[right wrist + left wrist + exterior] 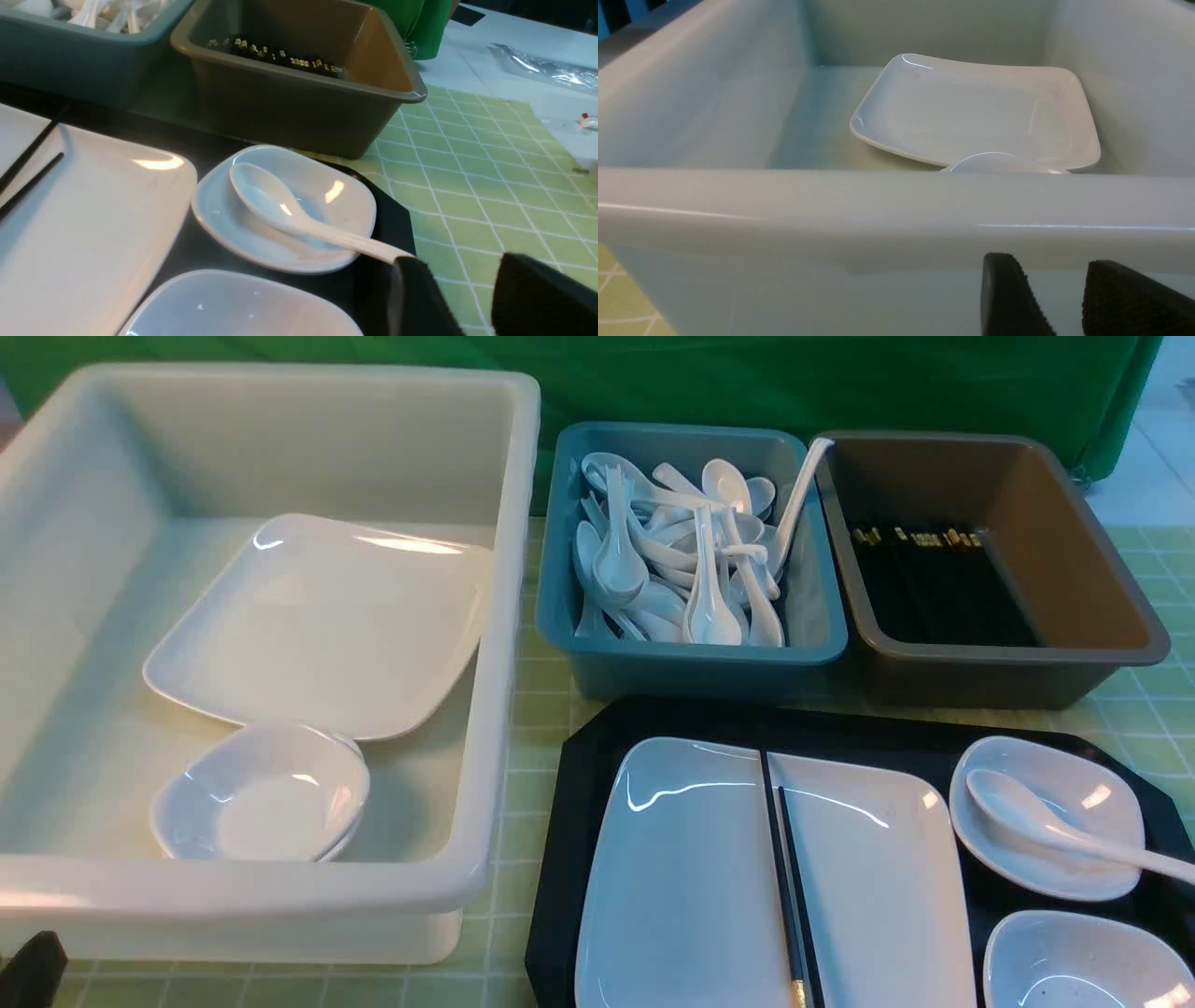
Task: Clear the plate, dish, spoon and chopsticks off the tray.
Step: Use the right arm to grab a soup spoon from the plate
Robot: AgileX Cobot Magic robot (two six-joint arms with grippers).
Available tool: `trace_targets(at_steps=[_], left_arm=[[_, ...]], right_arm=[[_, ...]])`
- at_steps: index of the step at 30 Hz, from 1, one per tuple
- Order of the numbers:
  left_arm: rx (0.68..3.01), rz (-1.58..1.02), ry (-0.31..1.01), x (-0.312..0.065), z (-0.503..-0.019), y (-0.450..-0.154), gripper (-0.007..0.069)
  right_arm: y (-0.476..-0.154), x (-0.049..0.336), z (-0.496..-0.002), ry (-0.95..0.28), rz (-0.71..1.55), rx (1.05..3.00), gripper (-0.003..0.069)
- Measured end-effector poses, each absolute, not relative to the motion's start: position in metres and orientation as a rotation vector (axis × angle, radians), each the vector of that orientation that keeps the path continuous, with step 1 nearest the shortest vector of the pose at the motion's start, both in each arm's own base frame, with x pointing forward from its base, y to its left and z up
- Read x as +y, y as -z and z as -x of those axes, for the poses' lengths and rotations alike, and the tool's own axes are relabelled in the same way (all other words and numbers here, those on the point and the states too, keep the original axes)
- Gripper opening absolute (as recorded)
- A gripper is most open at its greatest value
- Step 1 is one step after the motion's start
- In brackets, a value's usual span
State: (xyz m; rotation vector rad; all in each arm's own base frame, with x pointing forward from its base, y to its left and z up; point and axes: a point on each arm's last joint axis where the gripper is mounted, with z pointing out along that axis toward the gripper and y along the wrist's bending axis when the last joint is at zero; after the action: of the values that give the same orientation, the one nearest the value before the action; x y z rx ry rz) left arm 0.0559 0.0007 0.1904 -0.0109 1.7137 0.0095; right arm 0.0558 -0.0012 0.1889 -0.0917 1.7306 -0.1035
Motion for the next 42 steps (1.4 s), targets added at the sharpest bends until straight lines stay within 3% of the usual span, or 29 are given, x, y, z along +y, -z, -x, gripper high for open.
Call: trace_targets(at_steps=[36, 39, 42], left_arm=[[1.709, 0.011, -0.01, 0.001, -0.056, -0.191, 0.0225], [1.682, 0.043, 0.033, 0.0, -0.056, -0.193, 0.0225], [1.603, 0.231, 0.245, -0.002, -0.057, -0.199, 0.0225]], right_arm=[[-0.189, -0.001, -0.056, 0.104, 0.092, 1.731, 0.0242], [-0.19, -0.001, -0.056, 0.098, 0.086, 1.713, 0.0242], [-0.201, 0.0, -0.057, -0.045, -0.056, 1.593, 0.0242]])
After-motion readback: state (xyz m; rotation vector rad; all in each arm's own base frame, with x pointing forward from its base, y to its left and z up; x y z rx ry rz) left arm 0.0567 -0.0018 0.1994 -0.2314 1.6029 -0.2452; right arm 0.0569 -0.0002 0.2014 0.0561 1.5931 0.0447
